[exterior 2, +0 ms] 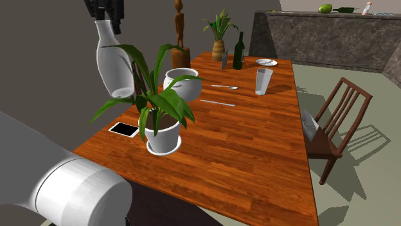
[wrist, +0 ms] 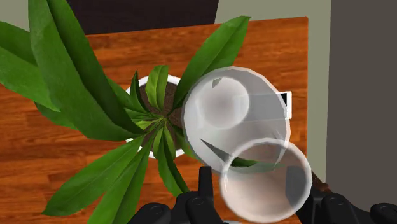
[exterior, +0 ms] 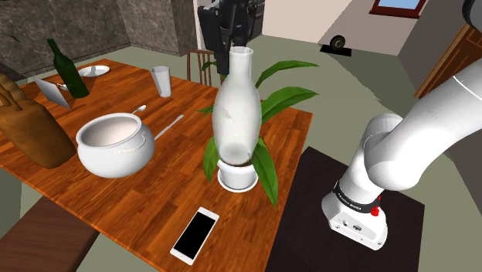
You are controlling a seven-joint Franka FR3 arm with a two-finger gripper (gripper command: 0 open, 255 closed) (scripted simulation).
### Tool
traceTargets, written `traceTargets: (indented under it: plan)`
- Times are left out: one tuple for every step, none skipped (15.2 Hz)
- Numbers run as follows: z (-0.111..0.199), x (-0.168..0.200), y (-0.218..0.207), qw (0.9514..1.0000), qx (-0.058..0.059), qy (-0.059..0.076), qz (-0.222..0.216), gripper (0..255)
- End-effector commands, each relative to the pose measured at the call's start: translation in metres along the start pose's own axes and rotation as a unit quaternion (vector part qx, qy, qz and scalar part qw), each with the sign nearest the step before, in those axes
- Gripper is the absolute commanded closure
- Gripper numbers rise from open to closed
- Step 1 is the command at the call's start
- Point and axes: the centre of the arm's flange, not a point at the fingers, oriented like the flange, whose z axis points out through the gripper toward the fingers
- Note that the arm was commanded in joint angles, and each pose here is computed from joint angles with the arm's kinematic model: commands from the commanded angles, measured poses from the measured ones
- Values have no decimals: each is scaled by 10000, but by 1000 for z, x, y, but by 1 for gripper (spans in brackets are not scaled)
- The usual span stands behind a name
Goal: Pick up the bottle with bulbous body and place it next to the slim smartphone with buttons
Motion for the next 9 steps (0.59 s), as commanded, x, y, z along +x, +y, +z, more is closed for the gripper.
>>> traceTargets:
  plan:
    - [-7,-18,-17,10000,-2,-2,6,255]
    - [-12,-26,-26,10000,-2,-2,6,255]
    - [-17,-34,-36,10000,-2,-2,6,255]
    - [-22,-42,-45,10000,-2,-2,6,255]
    - [-27,-50,-54,10000,-2,-2,6,255]
    - [-32,-58,-63,10000,-2,-2,6,255]
    - [-37,-66,-72,10000,-2,-2,6,255]
    - [-42,-74,-82,10000,-2,-2,6,255]
    - [-47,-83,-91,10000,-2,-2,6,255]
